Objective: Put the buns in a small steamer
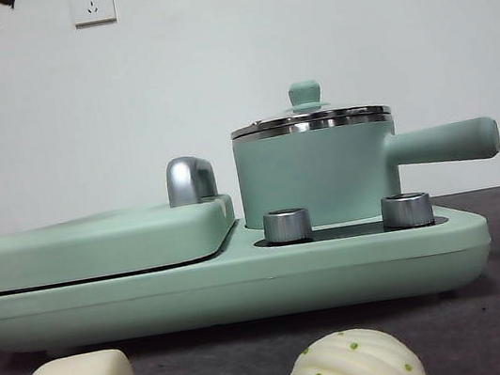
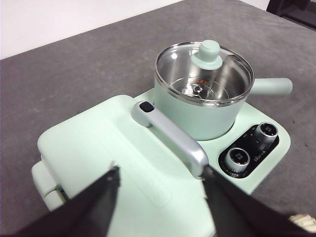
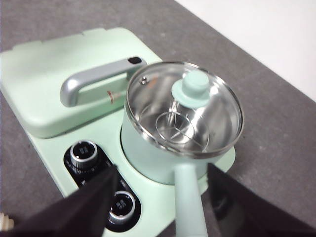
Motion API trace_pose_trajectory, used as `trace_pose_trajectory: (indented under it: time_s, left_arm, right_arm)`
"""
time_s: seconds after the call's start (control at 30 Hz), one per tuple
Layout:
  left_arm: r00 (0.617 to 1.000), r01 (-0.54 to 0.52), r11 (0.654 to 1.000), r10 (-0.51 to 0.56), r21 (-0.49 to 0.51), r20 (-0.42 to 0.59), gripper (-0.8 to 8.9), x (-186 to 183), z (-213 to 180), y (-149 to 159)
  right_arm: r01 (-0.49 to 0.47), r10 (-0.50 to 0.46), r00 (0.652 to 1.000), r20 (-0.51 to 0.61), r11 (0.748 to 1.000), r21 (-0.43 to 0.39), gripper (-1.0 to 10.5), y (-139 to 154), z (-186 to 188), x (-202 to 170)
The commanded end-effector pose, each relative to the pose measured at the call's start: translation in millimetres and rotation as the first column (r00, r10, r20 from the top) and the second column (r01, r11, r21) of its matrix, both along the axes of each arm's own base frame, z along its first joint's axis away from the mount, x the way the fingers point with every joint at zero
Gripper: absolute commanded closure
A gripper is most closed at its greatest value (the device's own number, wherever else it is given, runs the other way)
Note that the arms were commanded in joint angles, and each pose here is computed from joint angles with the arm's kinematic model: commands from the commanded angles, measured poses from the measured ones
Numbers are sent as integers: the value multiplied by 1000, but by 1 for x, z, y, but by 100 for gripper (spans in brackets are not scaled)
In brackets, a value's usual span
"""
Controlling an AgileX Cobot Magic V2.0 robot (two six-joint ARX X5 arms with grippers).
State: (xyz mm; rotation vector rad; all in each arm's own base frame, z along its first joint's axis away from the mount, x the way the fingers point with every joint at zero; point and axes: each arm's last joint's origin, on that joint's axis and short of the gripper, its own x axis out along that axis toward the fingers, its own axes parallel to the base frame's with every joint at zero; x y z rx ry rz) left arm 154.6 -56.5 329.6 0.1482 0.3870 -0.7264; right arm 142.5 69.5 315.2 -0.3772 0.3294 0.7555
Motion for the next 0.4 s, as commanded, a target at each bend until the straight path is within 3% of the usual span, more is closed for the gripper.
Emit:
trace_pose_trajectory:
  time_s: [0.03, 0.4]
  left_arm:
    - [1000, 17, 1000, -17, -9, 19, 494, 0, 6, -2]
    - [988, 142, 988, -138, -52, 74, 506, 26, 2, -39]
  right_arm:
    - [-7, 7, 1000, 19, 1000, 3, 615, 1, 6, 0]
    - [90, -73, 991, -110, 985, 149, 616, 1, 6, 0]
